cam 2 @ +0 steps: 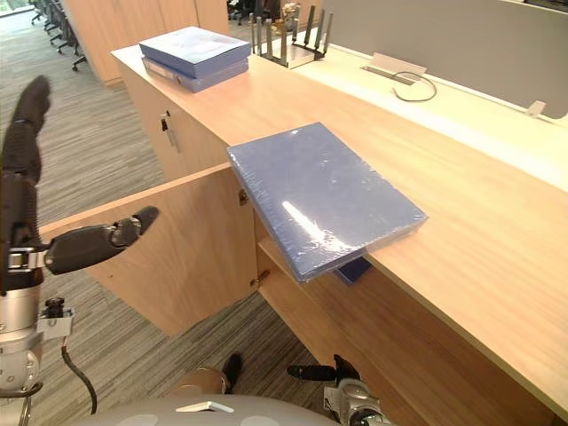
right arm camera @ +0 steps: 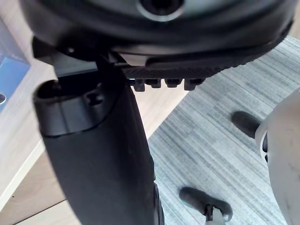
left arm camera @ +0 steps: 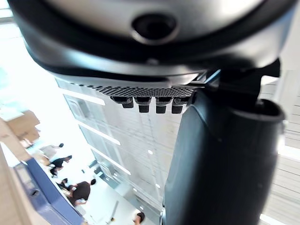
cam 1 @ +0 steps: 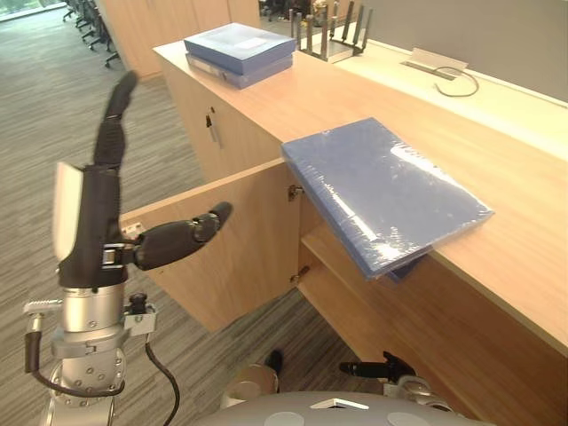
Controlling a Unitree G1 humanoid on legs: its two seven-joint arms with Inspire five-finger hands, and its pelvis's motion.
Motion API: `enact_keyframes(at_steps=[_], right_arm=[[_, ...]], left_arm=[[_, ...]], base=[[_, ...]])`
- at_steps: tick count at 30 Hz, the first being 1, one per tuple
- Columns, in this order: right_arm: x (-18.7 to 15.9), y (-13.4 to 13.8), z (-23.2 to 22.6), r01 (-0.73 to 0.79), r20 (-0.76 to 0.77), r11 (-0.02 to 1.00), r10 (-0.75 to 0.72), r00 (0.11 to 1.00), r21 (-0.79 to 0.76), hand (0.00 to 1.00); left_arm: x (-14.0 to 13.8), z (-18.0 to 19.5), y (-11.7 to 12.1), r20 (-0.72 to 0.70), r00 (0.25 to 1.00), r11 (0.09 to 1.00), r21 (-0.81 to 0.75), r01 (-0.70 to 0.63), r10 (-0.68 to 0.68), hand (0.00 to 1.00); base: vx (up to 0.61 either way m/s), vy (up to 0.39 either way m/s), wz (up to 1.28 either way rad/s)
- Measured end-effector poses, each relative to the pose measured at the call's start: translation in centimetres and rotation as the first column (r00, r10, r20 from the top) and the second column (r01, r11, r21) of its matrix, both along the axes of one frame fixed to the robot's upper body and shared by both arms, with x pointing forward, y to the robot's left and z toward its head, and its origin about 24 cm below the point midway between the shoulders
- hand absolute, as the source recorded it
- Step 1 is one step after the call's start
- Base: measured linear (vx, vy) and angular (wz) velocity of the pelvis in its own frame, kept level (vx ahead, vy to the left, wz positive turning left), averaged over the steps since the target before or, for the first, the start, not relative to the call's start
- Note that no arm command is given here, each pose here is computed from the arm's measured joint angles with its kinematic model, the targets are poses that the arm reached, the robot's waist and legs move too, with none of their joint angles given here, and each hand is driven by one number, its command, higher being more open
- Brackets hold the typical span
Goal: Walk over to the cabinet, pick up the folder, carry it to the office cabinet, place the folder inside the office cabinet, then close the office cabinet door
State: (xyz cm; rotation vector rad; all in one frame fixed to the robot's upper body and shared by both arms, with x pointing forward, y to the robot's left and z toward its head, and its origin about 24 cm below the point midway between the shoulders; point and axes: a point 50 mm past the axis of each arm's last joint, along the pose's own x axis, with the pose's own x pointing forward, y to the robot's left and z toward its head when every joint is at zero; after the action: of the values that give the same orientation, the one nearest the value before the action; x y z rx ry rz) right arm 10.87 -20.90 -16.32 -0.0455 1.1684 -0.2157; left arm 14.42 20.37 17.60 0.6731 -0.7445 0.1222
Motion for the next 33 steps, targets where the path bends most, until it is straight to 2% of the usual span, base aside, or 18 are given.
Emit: enact_keyframes(at_steps=[7, 11, 25, 33], right_arm=[[-1.0, 0.4, -0.3, -0.020, -0.023, 1.000, 0.020, 1.000, 0.001, 1.00], [-1.1, 0.3, -0.3, -0.005, -0.020, 1.000, 0.005, 1.000, -0.005, 1.00], [-1.8, 0.2, -0.4, 0.033, -0.032, 0.999, -0.033, 0.999, -0.002, 1.00], [-2.1, 0.4, -0.5, 0.028, -0.040, 1.000, -0.027, 0.999, 0.007, 1.00]], left_arm=[[0.6, 0.3, -3.8, 0.043, 0.969, 0.957, 0.173, 0.232, -0.243, 1.00], [0.6, 0.1, -5.3, 0.053, 0.945, 0.921, 0.246, 0.302, -0.324, 1.00], [0.5, -0.3, -5.7, 0.039, 0.934, 0.897, 0.295, 0.329, -0.356, 1.00], [0.6, 0.4, -4.1, 0.070, 0.959, 0.908, 0.346, 0.236, -0.276, 1.00]], base=[[0.01, -0.043, -0.39], [0.04, -0.044, -0.29], [0.02, -0.009, -0.15], [-0.01, -0.003, 0.04]])
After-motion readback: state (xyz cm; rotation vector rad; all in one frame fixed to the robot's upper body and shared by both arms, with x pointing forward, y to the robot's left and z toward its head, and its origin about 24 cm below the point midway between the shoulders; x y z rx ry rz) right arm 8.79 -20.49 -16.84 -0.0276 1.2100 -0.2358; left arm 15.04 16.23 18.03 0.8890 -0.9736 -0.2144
